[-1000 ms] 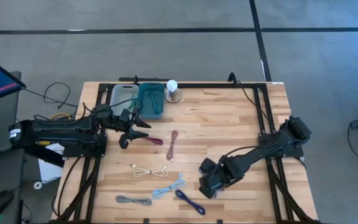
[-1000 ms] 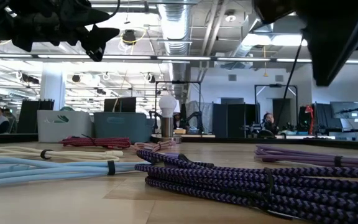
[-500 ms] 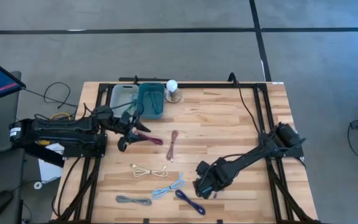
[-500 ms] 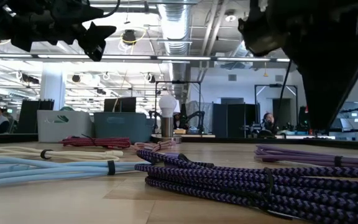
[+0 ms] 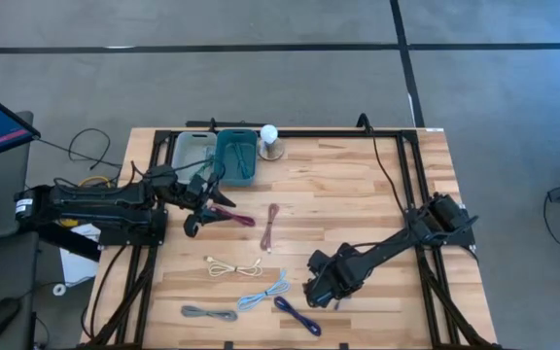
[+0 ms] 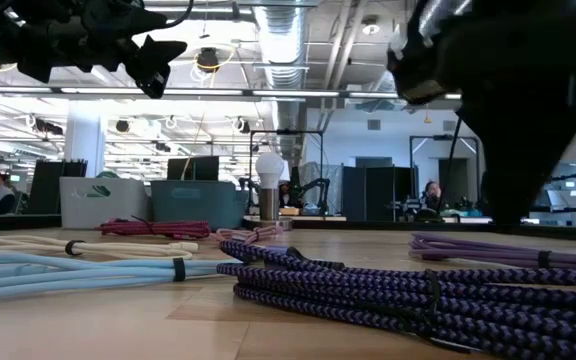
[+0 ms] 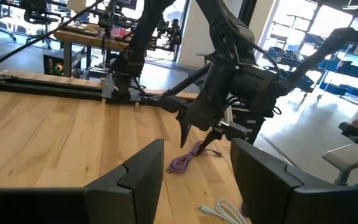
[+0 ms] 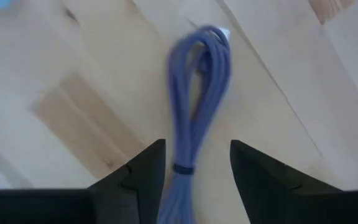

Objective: Pick & Place USB Port
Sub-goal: Put the purple charger cable into the gray bin

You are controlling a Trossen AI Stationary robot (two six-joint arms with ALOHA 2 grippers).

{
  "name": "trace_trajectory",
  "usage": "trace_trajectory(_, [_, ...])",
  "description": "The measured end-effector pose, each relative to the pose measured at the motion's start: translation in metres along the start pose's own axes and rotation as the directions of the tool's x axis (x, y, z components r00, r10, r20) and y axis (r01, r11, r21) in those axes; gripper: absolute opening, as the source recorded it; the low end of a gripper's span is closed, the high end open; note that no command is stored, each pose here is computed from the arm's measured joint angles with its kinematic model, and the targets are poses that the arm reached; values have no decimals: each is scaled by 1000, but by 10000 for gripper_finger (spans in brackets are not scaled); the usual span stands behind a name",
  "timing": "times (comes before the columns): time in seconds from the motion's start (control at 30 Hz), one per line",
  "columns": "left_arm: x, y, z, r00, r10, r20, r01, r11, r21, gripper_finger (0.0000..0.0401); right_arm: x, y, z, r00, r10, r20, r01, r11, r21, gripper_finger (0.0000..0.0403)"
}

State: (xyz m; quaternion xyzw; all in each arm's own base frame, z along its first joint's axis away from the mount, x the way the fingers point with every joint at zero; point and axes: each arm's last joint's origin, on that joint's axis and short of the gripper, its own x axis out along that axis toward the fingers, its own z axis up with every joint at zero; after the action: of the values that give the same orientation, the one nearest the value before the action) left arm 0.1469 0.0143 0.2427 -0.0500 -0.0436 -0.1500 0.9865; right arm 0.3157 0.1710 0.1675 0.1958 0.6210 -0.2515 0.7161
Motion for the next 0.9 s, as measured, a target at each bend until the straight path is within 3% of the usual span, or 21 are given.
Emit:
trace_trajectory(0.6, [0,0,-1,1000,1,-6,-1,1000,-3,186,24,-3,-7,998,66,-22,-66,998,7,122])
trace_trajectory(0.9, [0,0,-1,1000,1,-12,-1,1000,-6,186,28,-8,-10,999,43,-8,-43,999,-15,19])
